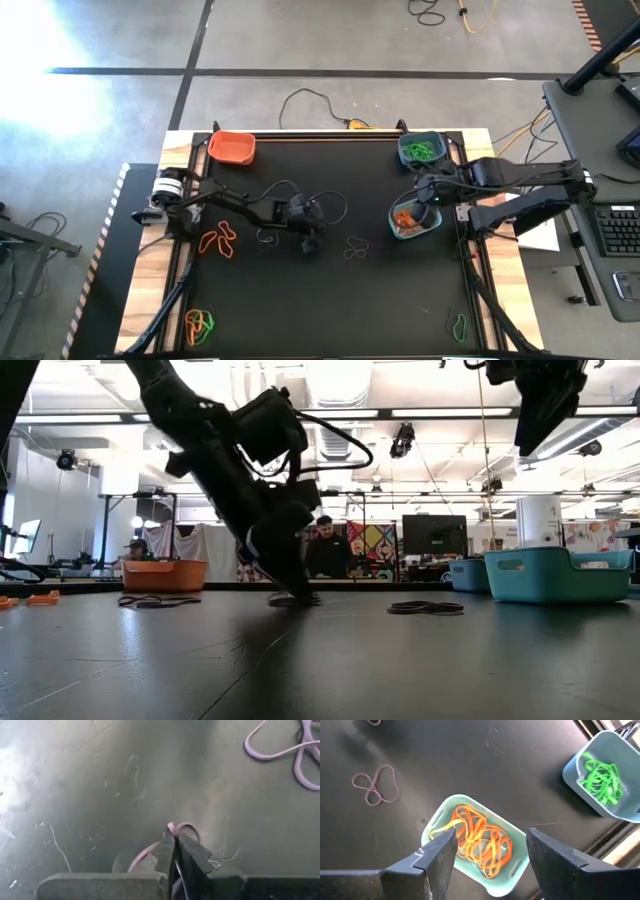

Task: Sort rubber bands into baskets
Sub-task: Put the purple rubber band into the orange bin

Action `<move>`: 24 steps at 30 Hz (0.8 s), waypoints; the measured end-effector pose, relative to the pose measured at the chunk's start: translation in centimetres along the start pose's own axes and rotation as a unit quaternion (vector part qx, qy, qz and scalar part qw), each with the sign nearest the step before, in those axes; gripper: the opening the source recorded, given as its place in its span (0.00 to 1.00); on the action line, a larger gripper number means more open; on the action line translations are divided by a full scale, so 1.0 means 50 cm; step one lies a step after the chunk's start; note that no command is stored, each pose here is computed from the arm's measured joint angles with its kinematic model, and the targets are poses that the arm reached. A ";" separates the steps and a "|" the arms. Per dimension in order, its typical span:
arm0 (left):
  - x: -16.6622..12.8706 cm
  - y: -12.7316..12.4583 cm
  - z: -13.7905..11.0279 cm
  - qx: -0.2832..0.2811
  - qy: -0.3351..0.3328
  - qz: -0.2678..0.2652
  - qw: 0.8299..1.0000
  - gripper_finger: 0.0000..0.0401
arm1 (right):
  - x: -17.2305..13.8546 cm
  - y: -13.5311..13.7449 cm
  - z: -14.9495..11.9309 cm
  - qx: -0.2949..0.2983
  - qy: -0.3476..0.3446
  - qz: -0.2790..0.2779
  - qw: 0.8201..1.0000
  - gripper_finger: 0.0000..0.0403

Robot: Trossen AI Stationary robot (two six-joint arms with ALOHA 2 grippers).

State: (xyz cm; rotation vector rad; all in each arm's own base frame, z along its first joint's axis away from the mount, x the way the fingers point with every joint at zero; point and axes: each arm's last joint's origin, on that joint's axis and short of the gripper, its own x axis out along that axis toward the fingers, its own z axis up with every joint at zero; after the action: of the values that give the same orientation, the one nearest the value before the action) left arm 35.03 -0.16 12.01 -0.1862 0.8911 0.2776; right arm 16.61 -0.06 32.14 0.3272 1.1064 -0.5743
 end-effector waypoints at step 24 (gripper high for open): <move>-0.275 0.399 0.062 -0.165 0.089 0.351 0.917 0.00 | -0.003 0.034 -0.005 -0.006 -0.008 0.102 0.995 0.55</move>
State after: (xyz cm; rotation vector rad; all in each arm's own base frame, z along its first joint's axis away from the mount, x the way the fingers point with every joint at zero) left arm 22.86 17.38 23.83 -0.1995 1.0679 1.1009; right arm 17.36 1.48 32.14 0.4192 1.0464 -0.3873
